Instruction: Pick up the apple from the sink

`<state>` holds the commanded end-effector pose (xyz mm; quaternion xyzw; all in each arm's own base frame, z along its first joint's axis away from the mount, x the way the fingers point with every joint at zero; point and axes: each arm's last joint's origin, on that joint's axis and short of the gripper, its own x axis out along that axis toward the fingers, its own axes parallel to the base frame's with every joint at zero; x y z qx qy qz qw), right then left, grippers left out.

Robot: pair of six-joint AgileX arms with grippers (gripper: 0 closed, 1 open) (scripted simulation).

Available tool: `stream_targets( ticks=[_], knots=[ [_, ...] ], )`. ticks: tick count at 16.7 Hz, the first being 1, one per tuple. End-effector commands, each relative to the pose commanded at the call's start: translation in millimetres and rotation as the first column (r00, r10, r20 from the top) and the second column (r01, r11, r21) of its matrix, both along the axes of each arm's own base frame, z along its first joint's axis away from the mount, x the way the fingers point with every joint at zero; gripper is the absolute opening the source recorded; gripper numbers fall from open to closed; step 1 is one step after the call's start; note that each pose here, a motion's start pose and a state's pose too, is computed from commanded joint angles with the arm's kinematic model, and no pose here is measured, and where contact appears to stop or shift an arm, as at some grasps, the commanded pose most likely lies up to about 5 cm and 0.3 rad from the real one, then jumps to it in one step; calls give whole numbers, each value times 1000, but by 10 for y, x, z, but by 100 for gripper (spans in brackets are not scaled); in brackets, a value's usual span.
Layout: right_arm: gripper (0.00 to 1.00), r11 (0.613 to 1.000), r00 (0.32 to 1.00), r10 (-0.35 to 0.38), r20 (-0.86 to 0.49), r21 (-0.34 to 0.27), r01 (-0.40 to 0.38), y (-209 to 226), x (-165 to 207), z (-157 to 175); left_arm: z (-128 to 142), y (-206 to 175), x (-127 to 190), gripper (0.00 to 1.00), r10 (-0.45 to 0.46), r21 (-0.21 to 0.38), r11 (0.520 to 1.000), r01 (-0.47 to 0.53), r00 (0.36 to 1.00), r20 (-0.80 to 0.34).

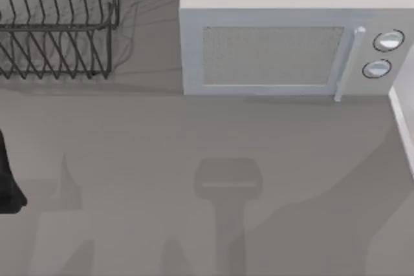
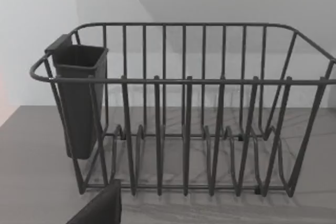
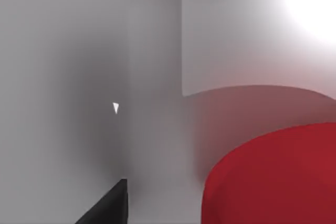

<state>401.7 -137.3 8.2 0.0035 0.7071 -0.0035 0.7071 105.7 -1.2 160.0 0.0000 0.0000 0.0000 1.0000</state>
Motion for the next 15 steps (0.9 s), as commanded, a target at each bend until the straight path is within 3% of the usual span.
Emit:
stream_targets(
  ticks=[7,15],
  knots=[
    [2,1000,1000,0,0,0,0,0,0,0,0,0,0,100,0,0,1000,0,1000,0],
    [0,1000,1000,0,0,0,0,0,0,0,0,0,0,100,0,0,1000,0,1000,0]
  ],
)
